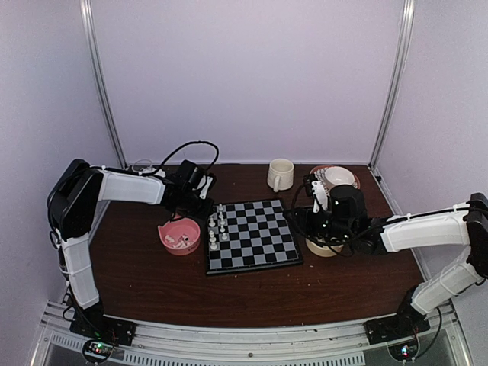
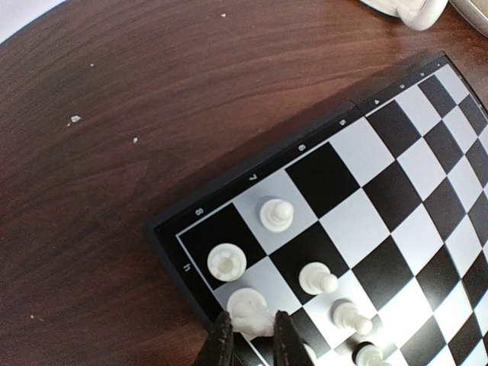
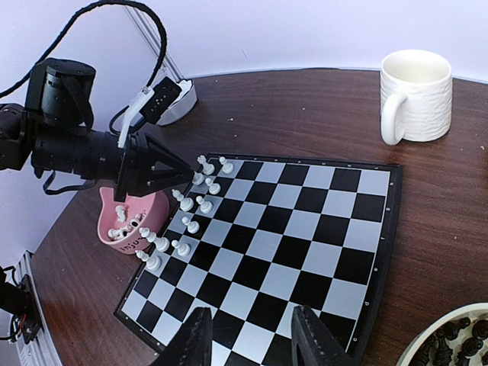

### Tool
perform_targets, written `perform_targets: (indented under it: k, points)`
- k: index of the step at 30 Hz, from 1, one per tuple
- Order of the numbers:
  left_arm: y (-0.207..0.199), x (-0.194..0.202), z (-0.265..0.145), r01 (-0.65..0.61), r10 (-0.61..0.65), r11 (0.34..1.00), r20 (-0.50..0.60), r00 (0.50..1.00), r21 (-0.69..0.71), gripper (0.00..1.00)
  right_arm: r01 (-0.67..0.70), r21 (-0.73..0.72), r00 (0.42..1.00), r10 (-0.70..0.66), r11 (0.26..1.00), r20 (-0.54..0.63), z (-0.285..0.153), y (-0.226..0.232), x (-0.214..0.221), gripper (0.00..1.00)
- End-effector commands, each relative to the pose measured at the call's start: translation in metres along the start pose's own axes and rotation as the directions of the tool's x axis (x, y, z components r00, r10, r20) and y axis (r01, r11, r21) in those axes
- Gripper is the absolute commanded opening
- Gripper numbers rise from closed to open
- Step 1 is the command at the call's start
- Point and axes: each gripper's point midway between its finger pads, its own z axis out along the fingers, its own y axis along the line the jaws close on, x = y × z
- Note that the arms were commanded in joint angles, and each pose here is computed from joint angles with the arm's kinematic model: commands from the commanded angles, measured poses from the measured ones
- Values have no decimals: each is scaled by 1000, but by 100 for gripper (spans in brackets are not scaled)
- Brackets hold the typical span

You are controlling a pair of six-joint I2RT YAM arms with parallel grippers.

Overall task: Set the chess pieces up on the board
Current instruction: Place the knight at b1.

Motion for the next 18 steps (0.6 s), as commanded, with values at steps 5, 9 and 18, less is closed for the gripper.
perform_targets:
  k: [5,9,18]
  points:
    - [0,-10,3,-5,5,1000,15,1000,9,18,4,-18,1000,-3,1000,20,-1,3,-6,38]
    - [0,-10,2,-7,6,1000,14,1000,9,24,3,-17,1000,-3,1000,19,-1,2,-6,38]
    - [0,-11,1,-5,5,1000,12,1000,9,24,3,-19,1000,-3,1000,19,0,3,-6,38]
